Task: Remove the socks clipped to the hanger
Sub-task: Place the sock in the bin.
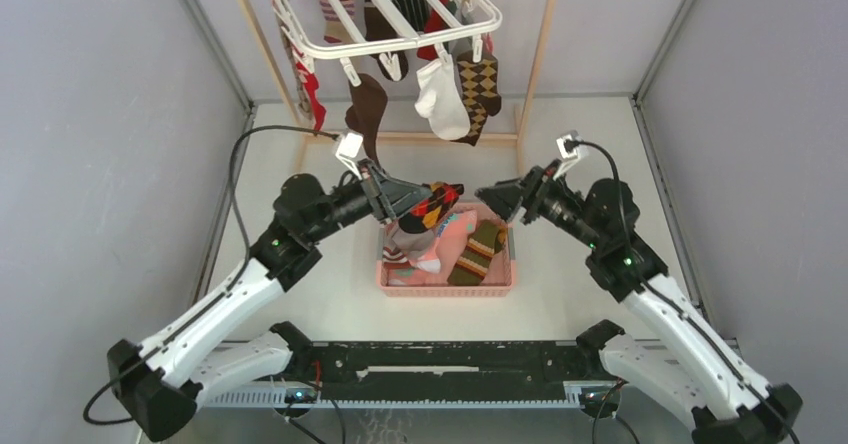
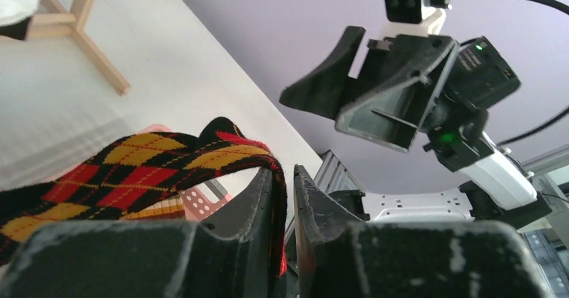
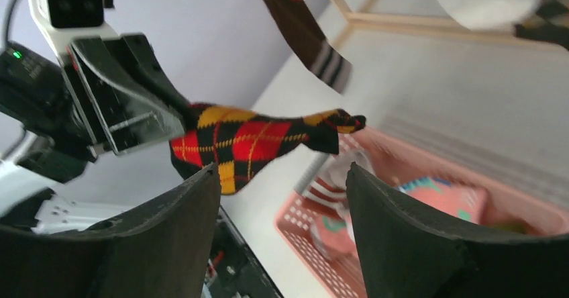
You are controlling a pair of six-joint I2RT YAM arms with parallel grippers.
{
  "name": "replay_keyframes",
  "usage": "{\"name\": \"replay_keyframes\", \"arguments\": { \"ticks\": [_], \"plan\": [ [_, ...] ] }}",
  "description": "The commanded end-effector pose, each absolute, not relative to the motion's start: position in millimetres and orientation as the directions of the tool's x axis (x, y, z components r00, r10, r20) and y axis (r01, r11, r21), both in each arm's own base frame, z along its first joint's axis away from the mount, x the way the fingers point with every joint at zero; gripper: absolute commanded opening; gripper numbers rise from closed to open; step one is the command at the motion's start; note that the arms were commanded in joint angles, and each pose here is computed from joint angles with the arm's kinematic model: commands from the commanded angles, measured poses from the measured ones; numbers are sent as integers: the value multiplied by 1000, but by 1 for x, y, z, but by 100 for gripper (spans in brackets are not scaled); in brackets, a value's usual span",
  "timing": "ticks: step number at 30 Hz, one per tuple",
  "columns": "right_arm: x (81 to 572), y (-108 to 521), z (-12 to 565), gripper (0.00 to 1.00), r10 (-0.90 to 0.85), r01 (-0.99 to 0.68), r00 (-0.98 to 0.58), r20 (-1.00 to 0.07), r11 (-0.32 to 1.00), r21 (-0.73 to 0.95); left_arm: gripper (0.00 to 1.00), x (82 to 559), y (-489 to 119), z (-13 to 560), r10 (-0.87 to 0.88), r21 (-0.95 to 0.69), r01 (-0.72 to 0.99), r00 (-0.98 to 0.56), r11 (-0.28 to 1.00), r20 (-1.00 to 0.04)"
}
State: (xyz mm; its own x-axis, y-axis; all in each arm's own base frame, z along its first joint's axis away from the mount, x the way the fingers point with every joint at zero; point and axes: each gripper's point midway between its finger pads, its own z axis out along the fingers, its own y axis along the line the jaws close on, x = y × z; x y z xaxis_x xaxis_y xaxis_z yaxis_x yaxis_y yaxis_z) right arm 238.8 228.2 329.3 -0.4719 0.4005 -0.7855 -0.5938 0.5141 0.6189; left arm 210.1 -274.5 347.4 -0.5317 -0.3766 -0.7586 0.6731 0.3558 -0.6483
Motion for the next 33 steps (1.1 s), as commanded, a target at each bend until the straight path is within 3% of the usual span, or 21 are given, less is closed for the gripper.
{"name": "replay_keyframes", "arguments": {
  "ticks": [1, 10, 23, 33],
  "plan": [
    [222, 195, 286, 78, 340, -494, -492, -801, 648, 579, 22, 218, -294, 380, -420, -607, 725, -464, 325, -780],
    [185, 172, 254, 81, 332, -455, -525, -784, 668, 588, 24, 239, -351, 321, -355, -662, 666, -561, 344, -748],
    [156, 168, 236, 82, 321, -458, -575, -753, 637, 621, 38, 271, -375, 196, -250, -693, 513, -682, 506, -687],
    [138, 159, 230, 82, 333, -445, -581, -743, 634, 632, 43, 234, -360, 149, -178, -692, 424, -765, 584, -619]
  ]
}}
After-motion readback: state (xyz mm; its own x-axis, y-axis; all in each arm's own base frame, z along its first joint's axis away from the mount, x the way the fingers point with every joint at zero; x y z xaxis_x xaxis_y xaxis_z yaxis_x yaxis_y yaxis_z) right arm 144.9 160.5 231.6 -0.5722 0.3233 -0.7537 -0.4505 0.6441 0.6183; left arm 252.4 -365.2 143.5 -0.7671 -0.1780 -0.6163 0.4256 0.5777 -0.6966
